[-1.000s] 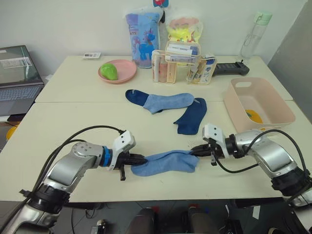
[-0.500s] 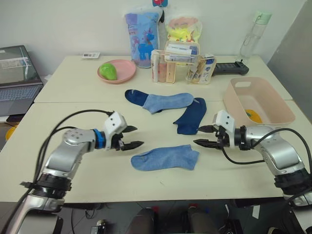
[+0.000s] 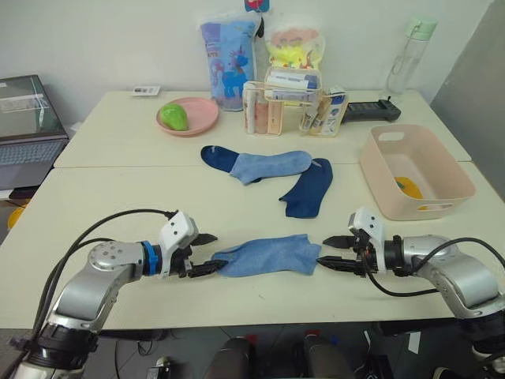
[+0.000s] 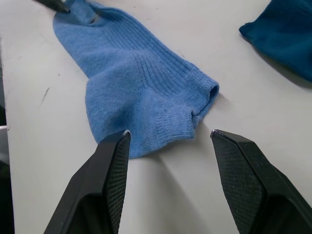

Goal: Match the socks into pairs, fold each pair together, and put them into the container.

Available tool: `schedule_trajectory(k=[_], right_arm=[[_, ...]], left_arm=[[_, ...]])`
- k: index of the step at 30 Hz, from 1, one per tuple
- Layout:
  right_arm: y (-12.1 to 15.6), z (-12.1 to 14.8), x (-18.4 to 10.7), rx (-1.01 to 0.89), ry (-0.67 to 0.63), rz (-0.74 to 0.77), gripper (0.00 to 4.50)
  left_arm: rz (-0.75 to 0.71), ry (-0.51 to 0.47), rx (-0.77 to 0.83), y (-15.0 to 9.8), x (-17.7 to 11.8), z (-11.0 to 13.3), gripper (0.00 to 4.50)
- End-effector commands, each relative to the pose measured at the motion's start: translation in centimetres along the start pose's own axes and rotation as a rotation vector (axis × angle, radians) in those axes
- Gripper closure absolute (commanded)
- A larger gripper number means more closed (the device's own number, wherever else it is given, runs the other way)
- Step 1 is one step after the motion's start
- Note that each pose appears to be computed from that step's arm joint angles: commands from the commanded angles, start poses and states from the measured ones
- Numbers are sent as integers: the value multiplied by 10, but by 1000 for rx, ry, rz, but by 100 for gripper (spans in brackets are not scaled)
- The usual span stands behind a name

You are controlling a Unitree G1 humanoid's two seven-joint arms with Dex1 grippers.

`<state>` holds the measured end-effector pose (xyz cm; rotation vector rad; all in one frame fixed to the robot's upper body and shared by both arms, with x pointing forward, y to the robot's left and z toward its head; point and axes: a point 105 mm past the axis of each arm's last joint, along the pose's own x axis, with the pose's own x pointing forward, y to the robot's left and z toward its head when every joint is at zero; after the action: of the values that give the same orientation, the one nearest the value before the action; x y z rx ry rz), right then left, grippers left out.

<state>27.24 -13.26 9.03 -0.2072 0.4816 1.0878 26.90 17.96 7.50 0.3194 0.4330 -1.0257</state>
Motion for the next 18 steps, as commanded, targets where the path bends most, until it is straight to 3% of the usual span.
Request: schedule_trajectory(k=[1, 4, 10, 18], right_arm=[[4, 10, 2, -31, -31, 3, 166], [2, 11, 3, -20, -43, 3, 228], [7, 9, 1, -4, -40, 31, 444], [23, 4, -9, 25, 2, 122, 450]], left_arm=[[30, -11, 34, 5, 0, 3, 146], [34, -19, 31, 7, -1, 5, 243], [12, -20, 9, 2, -2, 3, 442], [-17, 11, -60, -5, -13, -1, 449]])
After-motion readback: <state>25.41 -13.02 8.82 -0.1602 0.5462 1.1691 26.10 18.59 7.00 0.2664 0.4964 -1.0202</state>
